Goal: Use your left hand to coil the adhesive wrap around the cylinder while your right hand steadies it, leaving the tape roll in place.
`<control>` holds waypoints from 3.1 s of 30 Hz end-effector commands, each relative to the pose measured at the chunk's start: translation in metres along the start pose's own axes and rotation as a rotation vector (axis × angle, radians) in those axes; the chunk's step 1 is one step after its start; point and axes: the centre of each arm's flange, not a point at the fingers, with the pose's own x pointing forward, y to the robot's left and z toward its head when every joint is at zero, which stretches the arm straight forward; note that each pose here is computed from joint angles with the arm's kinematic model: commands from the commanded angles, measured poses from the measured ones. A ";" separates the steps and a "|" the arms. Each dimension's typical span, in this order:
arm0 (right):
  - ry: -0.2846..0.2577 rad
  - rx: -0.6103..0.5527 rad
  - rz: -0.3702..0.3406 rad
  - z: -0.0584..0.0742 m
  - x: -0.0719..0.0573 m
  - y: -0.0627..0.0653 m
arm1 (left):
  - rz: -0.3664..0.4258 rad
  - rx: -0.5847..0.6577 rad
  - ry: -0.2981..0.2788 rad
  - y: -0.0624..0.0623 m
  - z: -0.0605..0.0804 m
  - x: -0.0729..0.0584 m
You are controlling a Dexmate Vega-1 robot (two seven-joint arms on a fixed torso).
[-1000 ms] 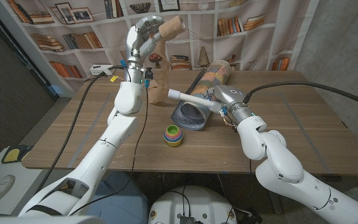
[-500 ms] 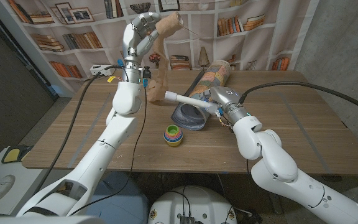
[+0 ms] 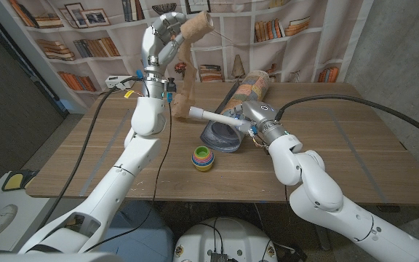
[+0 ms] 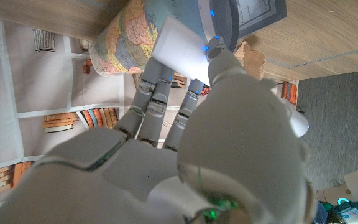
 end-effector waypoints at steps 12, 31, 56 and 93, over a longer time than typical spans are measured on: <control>-0.020 0.019 0.022 0.014 0.008 0.004 | -0.017 -0.019 -0.068 -0.012 0.015 -0.002; -0.050 0.038 0.054 0.019 0.024 0.007 | -0.044 -0.057 -0.090 -0.026 0.016 -0.001; -0.083 0.076 0.077 0.024 0.039 0.015 | -0.119 -0.140 -0.100 -0.047 0.026 -0.006; -0.117 0.145 0.068 0.024 0.055 0.006 | -0.202 -0.218 -0.091 -0.063 0.033 -0.023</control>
